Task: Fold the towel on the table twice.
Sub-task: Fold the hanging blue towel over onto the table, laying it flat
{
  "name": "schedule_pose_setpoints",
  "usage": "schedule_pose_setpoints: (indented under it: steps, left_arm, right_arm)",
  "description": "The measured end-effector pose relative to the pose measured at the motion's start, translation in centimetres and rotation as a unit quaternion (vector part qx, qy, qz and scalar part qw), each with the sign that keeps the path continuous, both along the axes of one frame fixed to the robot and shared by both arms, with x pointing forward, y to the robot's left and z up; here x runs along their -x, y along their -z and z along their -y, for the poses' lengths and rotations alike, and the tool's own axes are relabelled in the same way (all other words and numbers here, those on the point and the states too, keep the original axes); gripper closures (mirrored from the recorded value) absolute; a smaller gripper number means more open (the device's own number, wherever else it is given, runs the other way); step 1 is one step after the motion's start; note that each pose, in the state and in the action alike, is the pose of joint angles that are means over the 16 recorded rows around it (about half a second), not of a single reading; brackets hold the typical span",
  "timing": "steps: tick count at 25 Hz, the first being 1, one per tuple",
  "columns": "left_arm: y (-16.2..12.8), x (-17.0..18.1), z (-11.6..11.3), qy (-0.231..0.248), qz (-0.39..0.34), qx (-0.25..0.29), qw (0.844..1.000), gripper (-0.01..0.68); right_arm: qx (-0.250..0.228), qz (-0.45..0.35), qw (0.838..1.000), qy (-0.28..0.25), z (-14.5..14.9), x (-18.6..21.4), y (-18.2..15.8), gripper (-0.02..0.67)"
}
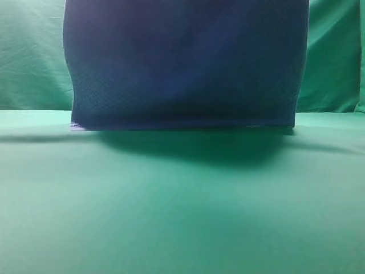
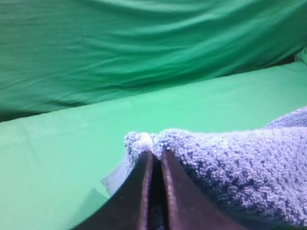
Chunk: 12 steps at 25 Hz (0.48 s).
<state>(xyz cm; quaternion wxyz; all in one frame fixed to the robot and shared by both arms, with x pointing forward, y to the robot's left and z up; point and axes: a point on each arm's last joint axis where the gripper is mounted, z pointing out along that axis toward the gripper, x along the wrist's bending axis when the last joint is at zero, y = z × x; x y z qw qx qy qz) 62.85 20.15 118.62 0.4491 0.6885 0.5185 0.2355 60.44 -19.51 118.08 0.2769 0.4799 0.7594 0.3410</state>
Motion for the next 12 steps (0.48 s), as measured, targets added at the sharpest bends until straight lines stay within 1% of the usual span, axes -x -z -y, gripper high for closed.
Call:
schedule_pose_setpoints:
  steps: [6,12]
  left_arm:
    - [0.6,1.1,0.0,0.013,-0.040,-0.010,0.999,0.673]
    - [1.7,2.8,-0.3,0.015,-0.067,-0.006,0.998,0.673]
  right_arm:
    - [0.002,-0.023,1.000,0.007,0.9,2.9,1.6,0.649]
    - [-0.001,-0.029,1.000,0.011,1.9,6.3,2.9,0.649]
